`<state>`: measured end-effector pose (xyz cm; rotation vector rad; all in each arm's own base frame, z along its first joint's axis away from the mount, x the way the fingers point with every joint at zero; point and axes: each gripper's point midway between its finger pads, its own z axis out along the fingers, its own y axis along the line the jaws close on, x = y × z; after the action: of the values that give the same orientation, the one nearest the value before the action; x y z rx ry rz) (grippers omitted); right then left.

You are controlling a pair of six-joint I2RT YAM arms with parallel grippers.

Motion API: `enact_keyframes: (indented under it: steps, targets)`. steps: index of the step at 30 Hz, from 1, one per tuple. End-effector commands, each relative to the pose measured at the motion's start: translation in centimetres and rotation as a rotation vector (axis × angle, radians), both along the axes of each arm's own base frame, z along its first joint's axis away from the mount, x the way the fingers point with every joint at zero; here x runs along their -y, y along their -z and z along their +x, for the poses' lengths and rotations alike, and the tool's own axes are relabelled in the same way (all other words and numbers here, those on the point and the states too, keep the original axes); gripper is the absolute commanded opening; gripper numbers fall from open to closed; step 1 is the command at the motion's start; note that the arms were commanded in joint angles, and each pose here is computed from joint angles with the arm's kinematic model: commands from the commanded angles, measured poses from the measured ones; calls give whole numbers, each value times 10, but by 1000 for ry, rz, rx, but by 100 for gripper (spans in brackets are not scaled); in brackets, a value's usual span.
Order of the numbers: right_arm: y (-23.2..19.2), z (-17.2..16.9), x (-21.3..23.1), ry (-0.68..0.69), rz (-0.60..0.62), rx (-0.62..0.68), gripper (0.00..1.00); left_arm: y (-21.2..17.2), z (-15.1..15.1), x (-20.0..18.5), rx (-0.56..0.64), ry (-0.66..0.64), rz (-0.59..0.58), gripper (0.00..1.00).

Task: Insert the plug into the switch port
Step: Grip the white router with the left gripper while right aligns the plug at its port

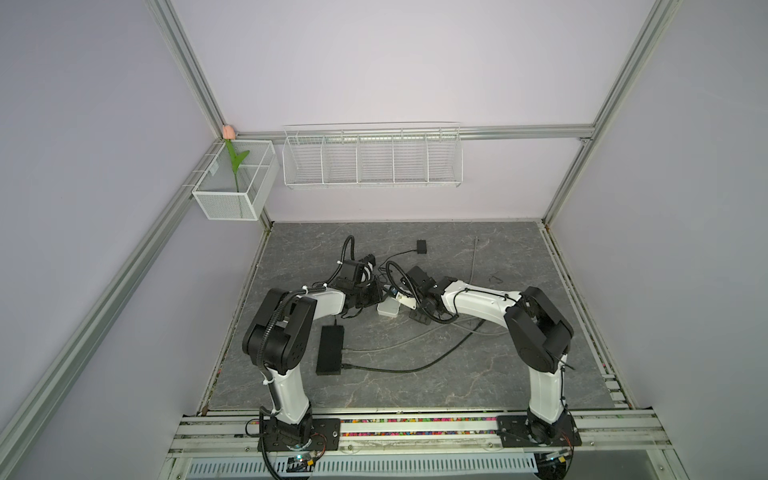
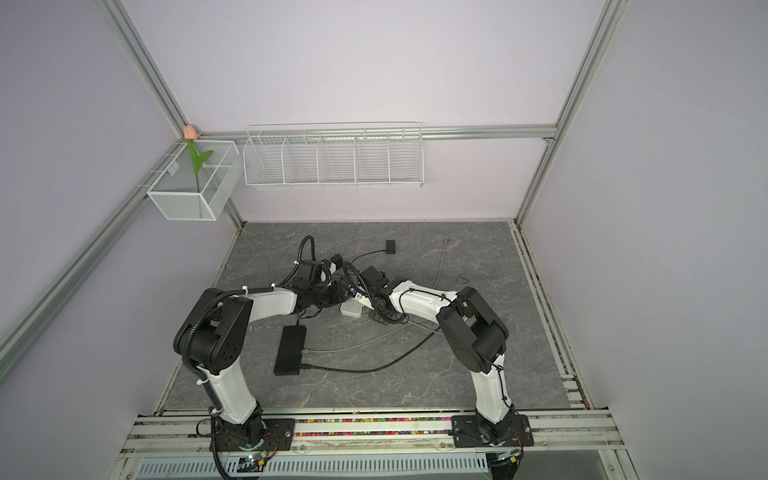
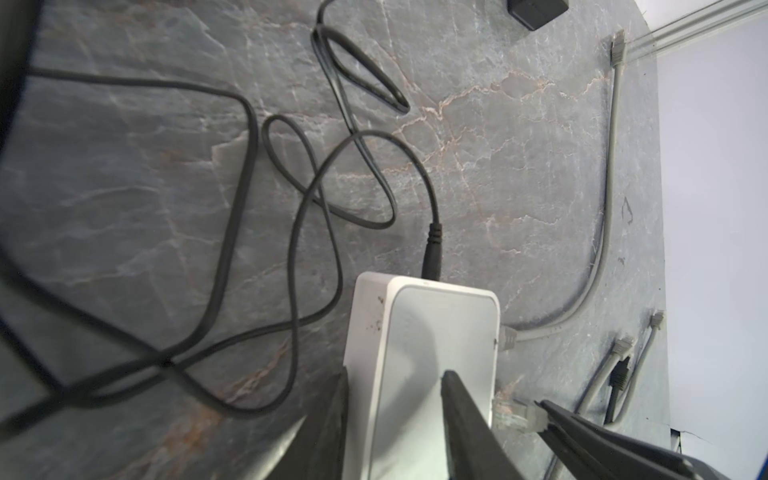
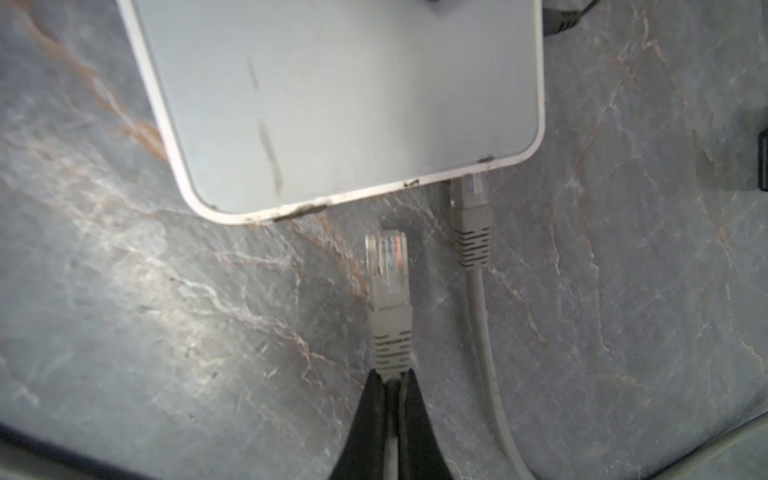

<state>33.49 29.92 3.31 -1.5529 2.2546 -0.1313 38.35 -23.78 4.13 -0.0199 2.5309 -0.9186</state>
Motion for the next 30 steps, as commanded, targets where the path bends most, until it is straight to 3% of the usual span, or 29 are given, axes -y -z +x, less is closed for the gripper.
enact_keyframes:
  steps: [1,18,30]
  targets:
    - [-4,4,-10,-19,44,-3,7,-5,8,4,23,12,-24,36]
    - [5,3,-12,-6,47,-33,6,5,3,5,3,18,-33,32]
    - [-3,1,-28,-32,130,-40,6,19,-4,3,-26,23,-19,31]
